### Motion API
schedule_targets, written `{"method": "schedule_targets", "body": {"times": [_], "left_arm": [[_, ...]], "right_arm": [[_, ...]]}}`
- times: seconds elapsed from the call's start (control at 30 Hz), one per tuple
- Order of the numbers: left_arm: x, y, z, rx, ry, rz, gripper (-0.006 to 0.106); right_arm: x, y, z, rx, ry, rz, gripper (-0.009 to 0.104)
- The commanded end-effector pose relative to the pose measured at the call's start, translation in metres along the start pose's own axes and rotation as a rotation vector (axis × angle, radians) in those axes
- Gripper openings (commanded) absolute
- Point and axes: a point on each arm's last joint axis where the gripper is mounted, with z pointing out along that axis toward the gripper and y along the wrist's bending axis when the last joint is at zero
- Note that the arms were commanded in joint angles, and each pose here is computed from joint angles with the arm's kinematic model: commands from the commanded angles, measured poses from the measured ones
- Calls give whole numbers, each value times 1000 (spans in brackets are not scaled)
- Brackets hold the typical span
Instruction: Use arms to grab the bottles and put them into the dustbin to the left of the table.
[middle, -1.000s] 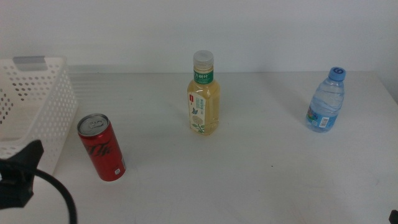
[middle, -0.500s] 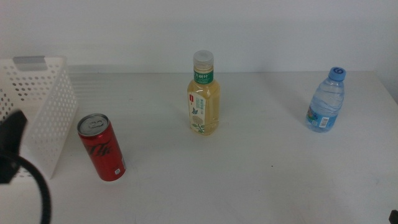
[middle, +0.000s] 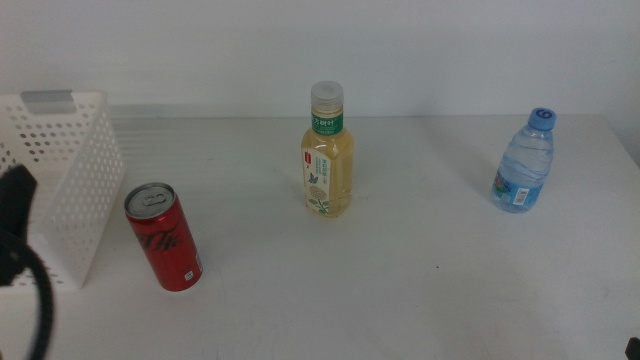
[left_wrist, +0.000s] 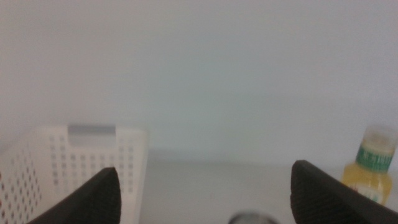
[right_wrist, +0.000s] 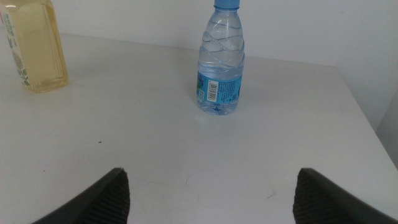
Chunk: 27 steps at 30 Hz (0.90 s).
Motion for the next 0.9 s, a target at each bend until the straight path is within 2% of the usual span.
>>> {"method": "schedule_targets", "body": {"times": [0.0, 0.17, 0.3, 0.53, 0.87], "left_arm": [[-3, -1, 2, 12, -38, -6, 90], [25, -5, -2, 79, -64, 5, 90], [50, -3, 2, 71, 55, 6, 90], [64, -5, 19, 83, 123, 35, 90], [89, -15, 46, 183, 189, -8, 90]], "right_arm": [[-10, -1, -3, 19, -105, -18, 70], [-10, -1, -3, 19, -105, -18, 70], [-10, -1, -3, 19, -105, -18, 70], [-10, -1, -3, 19, -105, -18, 70], [-10, -1, -3, 19, -105, -18, 70]]}}
